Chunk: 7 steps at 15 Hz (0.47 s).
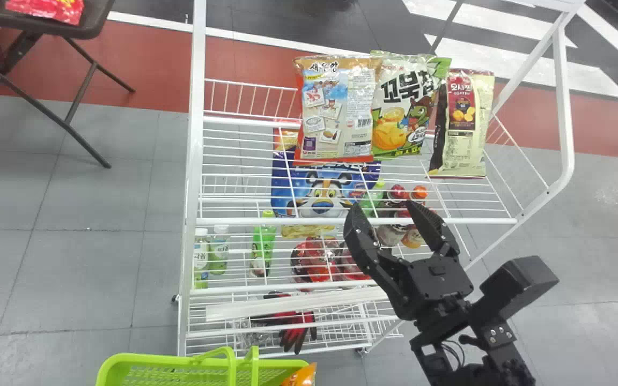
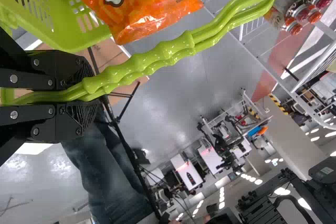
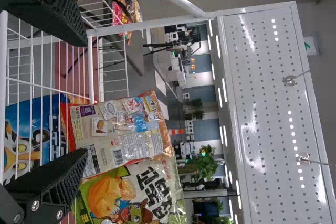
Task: Hold basket handle with left hand then pick Gamjakkang with right hand and place into basket
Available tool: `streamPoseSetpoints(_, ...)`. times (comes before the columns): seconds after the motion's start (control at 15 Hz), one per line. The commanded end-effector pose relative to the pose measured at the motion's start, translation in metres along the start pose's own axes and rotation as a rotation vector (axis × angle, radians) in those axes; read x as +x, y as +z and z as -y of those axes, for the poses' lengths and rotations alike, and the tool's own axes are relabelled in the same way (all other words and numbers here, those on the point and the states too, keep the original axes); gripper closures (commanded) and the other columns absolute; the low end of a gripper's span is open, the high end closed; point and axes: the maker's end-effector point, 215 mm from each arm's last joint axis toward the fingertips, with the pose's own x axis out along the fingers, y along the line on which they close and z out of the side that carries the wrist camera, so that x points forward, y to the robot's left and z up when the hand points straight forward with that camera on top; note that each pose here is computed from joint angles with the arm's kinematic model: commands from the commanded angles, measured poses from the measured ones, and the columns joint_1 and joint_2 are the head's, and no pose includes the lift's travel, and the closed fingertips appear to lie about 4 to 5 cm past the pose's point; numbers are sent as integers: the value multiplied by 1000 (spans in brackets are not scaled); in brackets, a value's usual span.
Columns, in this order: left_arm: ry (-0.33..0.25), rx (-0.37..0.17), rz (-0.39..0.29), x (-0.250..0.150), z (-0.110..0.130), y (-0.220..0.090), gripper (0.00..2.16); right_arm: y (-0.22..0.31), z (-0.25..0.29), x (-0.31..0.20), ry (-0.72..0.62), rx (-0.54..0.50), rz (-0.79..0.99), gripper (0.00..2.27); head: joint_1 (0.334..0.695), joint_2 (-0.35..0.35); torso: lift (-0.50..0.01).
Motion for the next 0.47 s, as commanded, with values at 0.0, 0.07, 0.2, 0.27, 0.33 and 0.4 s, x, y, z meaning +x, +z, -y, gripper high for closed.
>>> streamPoseSetpoints(0.0, 0, 1, 1, 0, 0, 0, 2135, 1, -1, 1, 2, -1, 2, 83, 695, -350, -19)
streamPoseSetpoints(0.07, 0, 1, 1, 0, 0, 0, 2135, 1, -1, 1, 2, -4, 2, 83, 695, -350, -19)
streamPoseSetpoints(0.2, 0, 0, 2, 0, 0, 1, 2135, 1, -2, 1, 3, -1, 1, 83, 695, -350, -19)
streamPoseSetpoints(0.27, -1, 0, 2, 0, 0, 1, 2135, 1, -2, 1, 3, 0, -1, 83, 695, -350, -19)
streamPoseSetpoints(0.33, -1, 0, 2, 0, 0, 1, 2135, 1, -2, 1, 3, 0, -1, 83, 695, -350, -19)
streamPoseSetpoints(0.4, -1, 0, 2, 0, 0, 1, 2135, 1, -2, 1, 3, 0, -1, 83, 695, -350, -19)
